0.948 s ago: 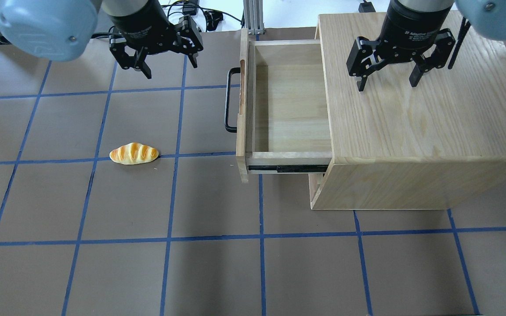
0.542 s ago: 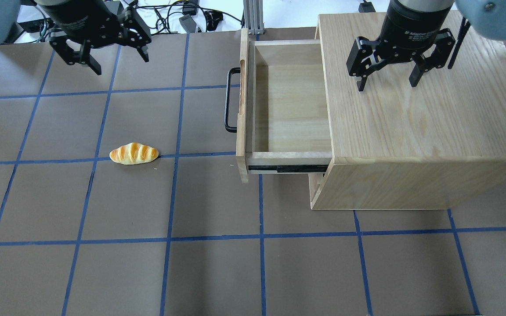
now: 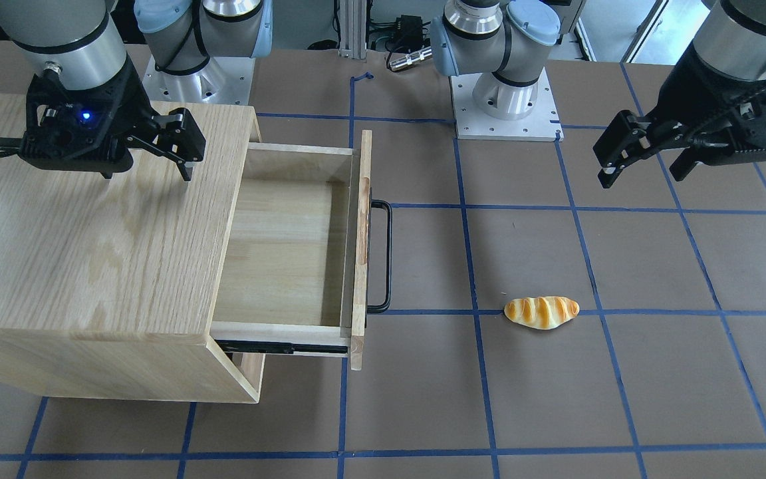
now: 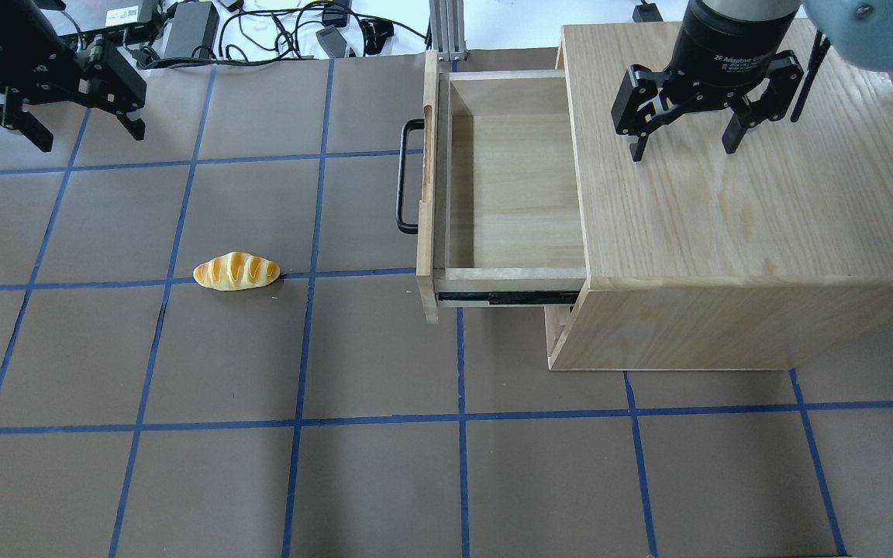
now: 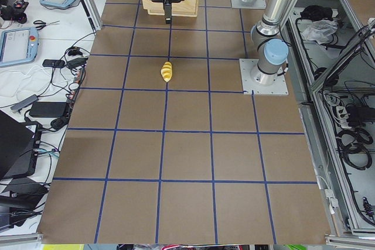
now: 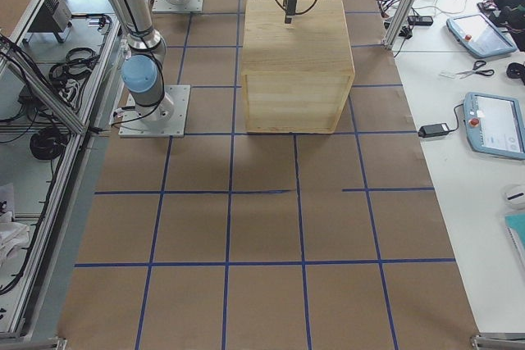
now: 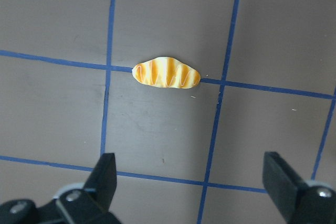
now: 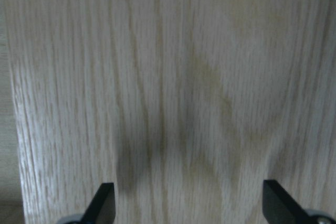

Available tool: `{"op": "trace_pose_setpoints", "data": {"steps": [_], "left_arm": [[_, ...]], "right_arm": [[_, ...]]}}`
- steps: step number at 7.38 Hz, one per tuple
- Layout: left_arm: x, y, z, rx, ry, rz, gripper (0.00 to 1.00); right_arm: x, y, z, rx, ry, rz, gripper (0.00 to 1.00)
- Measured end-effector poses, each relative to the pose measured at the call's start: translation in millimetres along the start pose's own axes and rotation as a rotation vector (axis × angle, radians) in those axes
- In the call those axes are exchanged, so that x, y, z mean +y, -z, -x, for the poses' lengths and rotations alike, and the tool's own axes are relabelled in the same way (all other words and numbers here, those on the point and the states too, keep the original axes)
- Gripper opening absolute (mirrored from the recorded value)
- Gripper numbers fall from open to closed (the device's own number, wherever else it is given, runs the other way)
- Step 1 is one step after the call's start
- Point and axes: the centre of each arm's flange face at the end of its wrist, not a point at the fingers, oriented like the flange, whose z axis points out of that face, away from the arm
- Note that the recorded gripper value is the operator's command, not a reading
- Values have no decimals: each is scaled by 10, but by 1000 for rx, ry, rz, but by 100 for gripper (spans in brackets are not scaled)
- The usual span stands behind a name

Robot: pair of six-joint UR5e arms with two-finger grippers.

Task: Open upper drawer

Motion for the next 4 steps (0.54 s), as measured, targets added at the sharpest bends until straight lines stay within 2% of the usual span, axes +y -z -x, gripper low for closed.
{"op": "trace_pose_setpoints", "data": {"steps": [4], "left_arm": [[34,-71,-436,29,-35,-14,100]], "right_arm": [[0,-1,0,0,0,0,100]]}}
